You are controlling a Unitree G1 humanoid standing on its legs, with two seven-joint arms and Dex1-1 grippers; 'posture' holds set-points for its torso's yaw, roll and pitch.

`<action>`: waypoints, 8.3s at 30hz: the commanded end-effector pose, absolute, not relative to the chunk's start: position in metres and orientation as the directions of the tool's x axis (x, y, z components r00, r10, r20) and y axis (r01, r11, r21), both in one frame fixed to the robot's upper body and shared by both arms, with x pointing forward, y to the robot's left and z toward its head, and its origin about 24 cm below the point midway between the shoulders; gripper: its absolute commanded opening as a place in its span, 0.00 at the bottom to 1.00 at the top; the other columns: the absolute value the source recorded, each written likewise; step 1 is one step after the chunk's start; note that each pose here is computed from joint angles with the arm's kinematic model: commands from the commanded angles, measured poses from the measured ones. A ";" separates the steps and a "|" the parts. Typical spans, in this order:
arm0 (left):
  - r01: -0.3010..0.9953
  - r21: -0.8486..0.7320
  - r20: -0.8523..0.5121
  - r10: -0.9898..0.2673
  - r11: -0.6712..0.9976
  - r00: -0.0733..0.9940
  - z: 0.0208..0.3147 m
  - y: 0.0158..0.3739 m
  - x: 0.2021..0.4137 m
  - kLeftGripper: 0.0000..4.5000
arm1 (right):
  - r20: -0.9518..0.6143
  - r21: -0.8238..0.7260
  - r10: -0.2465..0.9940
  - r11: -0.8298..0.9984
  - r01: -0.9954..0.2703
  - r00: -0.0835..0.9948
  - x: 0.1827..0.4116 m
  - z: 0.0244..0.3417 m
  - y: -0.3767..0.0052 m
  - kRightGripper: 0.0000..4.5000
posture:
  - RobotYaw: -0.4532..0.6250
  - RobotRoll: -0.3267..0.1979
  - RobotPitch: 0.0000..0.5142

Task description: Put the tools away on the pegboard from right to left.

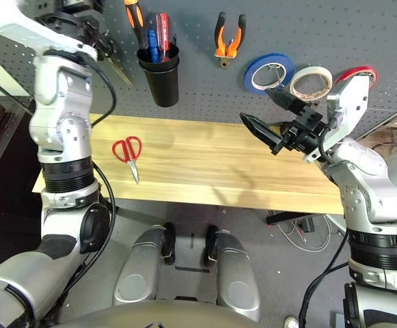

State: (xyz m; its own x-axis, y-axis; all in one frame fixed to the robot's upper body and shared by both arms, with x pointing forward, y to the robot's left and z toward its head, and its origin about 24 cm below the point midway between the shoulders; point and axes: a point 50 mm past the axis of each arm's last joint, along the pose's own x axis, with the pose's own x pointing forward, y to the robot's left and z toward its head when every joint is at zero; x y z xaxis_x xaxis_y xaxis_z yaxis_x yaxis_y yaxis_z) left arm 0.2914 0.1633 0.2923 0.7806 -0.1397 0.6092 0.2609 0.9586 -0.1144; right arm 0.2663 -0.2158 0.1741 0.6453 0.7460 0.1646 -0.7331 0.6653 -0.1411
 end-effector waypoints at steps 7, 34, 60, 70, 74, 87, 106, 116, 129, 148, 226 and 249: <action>0.183 0.055 0.217 -0.190 0.982 0.957 0.215 0.188 0.257 1.00 | 0.028 -0.117 0.785 0.617 -0.778 0.618 0.264 0.153 -0.216 1.00 | 0.60 0.62 0.50; -0.113 0.198 -0.318 0.173 0.974 0.932 0.079 0.219 0.315 1.00 | -0.200 -0.136 0.820 0.518 -0.844 0.536 0.235 0.124 -0.203 1.00 | 0.51 0.62 0.73; -0.193 0.139 -0.449 0.236 0.971 0.862 0.045 0.216 0.356 1.00 | -0.262 -0.118 0.788 0.546 -0.829 0.557 0.220 0.124 -0.196 1.00 | 0.43 0.62 0.83; -0.183 0.164 -0.501 0.242 0.969 0.831 0.033 0.214 0.351 0.80 | -0.279 -0.120 0.786 0.542 -0.832 0.552 0.217 0.126 -0.199 1.00 | 0.42 0.62 0.83; -0.173 0.154 -0.497 0.228 0.973 0.837 0.032 0.212 0.350 0.46 | -0.280 -0.123 0.784 0.543 -0.831 0.554 0.217 0.126 -0.199 1.00 | 0.43 0.62 0.82; -0.227 0.066 -0.401 0.234 0.972 0.886 0.048 0.211 0.343 0.01 | -0.238 -0.143 0.814 0.511 -0.848 0.530 0.221 0.130 -0.198 1.00 | 0.46 0.62 0.78; -0.352 -0.203 0.013 0.362 0.914 0.932 0.129 0.238 0.297 0.01 | -0.041 -0.215 0.863 0.485 -0.848 0.504 0.255 0.127 -0.182 1.00 | 0.60 0.62 0.58; -0.353 -0.248 0.176 0.400 0.902 0.899 0.173 0.251 0.281 0.01 | 0.107 -0.238 0.877 0.480 -0.845 0.468 0.273 0.153 -0.164 1.00 | 0.66 0.62 0.52; -0.253 -0.308 0.356 0.358 0.917 0.863 0.233 0.246 0.283 0.01 | 0.197 -0.249 0.878 0.475 -0.844 0.436 0.276 0.191 -0.154 1.00 | 0.65 0.62 0.49; -0.121 -0.301 0.462 0.256 0.946 0.849 0.273 0.225 0.285 0.01 | 0.237 -0.260 0.858 0.508 -0.821 0.456 0.274 0.213 -0.161 1.00 | 0.61 0.62 0.46; -0.052 -0.188 0.335 0.114 0.981 0.935 0.191 0.240 0.296 0.99 | 0.200 -0.125 0.539 0.843 -0.524 0.818 0.285 0.177 -0.198 1.00 | 0.55 0.62 0.45; -0.206 -0.104 0.270 0.227 0.973 0.936 0.115 0.290 0.268 0.99 | 0.328 -0.028 -0.298 0.945 0.324 0.896 0.287 0.093 -0.270 1.00 | 0.49 0.62 0.17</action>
State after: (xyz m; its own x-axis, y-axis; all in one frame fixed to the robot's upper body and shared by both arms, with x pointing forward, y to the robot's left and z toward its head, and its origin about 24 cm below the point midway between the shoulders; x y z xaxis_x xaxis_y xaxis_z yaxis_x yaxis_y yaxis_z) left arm 0.2699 0.2856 0.1219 0.9329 0.2200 0.2851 -0.1951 0.9742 -0.1133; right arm 0.2867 -0.2676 0.0948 0.9049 -0.2798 0.3207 0.3041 0.9523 -0.0273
